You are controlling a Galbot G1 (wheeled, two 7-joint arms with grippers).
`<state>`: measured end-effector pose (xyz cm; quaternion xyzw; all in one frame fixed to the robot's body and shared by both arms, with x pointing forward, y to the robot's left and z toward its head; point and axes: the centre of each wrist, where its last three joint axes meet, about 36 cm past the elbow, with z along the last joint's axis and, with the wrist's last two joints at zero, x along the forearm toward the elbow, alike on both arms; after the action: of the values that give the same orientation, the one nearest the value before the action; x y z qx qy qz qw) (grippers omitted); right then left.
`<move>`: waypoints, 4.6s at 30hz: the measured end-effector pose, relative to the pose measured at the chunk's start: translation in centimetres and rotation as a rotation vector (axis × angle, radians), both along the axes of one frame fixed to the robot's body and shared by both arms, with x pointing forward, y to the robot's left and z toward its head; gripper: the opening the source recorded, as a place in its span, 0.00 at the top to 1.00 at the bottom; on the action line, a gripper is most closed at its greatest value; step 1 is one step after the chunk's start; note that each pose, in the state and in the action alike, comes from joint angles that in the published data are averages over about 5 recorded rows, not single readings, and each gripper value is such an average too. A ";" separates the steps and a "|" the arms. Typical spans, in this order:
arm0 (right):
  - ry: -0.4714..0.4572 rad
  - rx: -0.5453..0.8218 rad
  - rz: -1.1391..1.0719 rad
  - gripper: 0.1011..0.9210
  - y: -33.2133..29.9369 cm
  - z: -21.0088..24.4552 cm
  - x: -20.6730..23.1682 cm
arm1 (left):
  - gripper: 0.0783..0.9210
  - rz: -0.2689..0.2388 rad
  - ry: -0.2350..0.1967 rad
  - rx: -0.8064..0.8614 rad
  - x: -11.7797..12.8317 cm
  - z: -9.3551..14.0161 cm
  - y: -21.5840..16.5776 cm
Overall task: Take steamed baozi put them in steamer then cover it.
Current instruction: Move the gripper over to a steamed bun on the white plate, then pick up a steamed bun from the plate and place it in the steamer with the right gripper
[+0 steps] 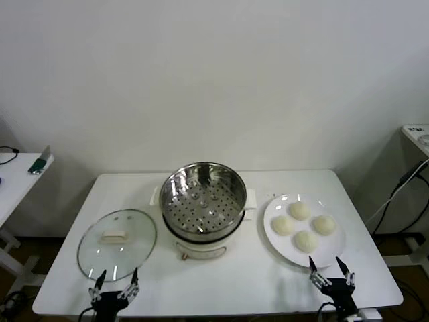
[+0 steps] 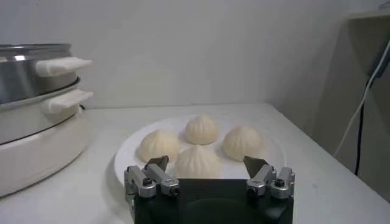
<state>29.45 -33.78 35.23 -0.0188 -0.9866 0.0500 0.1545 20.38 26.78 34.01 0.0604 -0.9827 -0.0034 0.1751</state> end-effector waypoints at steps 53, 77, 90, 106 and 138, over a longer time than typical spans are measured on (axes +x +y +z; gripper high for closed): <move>0.858 -0.908 1.212 0.12 -3.2 15.6 38.7 | 0.12 -0.032 -0.034 -0.012 0.0 0.8 -1.1; 0.863 -0.899 1.138 0.17 -1.9 10.1 39.3 | 0.12 -0.033 -0.031 -0.007 -0.1 0.3 -1.4; 0.855 -0.881 1.169 0.33 -2.2 11.9 39.7 | 0.12 -0.034 -0.031 -0.003 -0.1 0.4 -1.4; 0.449 -1.237 1.495 0.33 8.2 32.8 41.9 | 0.12 -0.036 -0.046 0.002 0.1 1.0 -1.4; -0.100 -1.914 2.099 0.33 30.1 26.1 39.9 | 0.12 -0.035 -0.052 0.011 0.3 1.2 -1.4</move>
<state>69.33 -3.66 61.34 0.6130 -0.1330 0.7765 -0.0603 20.64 25.38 35.19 0.0442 -0.9878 -0.0101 0.1492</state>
